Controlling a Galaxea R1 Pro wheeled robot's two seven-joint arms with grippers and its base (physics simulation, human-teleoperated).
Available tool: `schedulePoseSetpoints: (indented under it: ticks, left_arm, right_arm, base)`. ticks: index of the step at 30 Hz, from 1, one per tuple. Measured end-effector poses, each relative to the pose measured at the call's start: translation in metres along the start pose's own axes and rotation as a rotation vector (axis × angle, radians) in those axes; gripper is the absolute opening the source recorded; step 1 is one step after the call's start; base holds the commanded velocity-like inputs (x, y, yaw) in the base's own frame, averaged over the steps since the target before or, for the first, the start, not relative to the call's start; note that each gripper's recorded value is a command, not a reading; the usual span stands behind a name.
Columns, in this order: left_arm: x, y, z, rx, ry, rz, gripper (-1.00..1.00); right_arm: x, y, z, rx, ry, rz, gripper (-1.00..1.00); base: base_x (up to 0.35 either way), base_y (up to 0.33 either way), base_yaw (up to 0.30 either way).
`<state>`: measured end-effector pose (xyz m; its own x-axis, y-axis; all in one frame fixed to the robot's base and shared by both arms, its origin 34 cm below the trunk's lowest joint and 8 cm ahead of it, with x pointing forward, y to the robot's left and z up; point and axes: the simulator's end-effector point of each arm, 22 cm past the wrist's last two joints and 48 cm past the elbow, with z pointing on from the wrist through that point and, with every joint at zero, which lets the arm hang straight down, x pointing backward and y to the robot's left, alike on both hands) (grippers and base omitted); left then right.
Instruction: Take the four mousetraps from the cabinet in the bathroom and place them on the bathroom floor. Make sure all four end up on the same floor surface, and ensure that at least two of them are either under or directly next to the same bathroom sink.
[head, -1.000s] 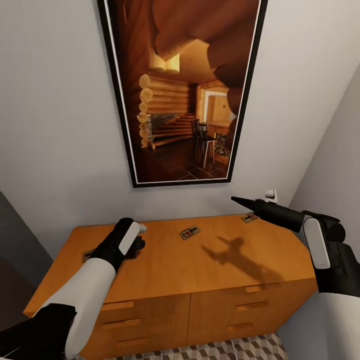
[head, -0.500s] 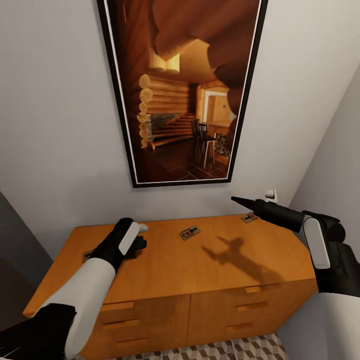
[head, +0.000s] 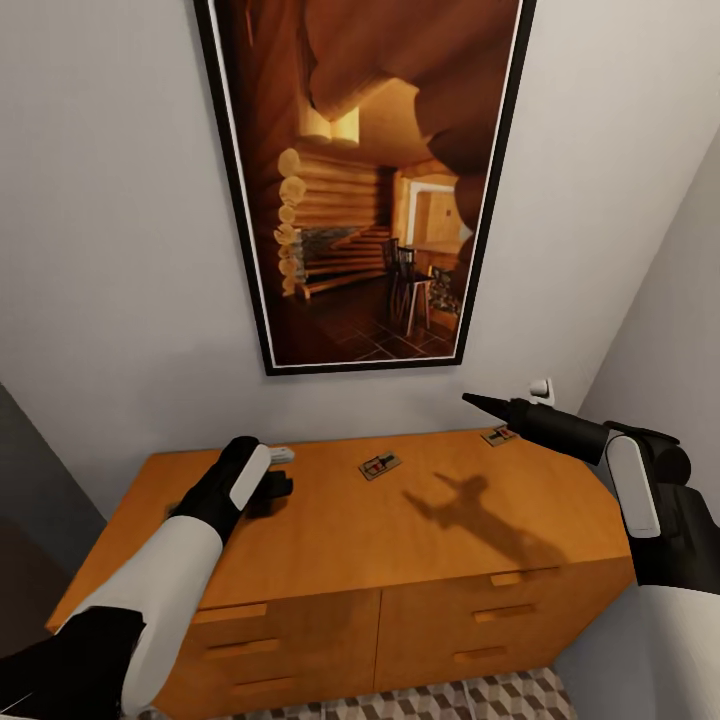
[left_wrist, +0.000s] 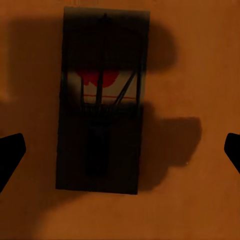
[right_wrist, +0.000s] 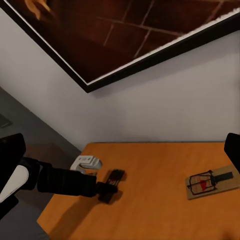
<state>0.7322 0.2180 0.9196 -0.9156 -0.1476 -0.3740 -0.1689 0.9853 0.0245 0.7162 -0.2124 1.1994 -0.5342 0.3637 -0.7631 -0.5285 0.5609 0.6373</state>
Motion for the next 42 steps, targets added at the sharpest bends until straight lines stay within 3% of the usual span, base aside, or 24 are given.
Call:
schedulePoseSetpoints:
  ticks: [11,42]
  left_arm:
    - [-0.005,0.013,0.004,-0.017,-0.02,-0.018,1.0]
    - [0.0,0.015,0.018,-0.023,-0.003,-0.018,1.0]
  right_arm:
    - [0.0,0.0,0.0,-0.001,0.0,0.001,1.0]
    - [0.004,-0.008,0.005,0.0,0.0,0.0,1.0]
  base:
    - [0.0,0.0,0.0]
    - [0.0,0.0,0.0]
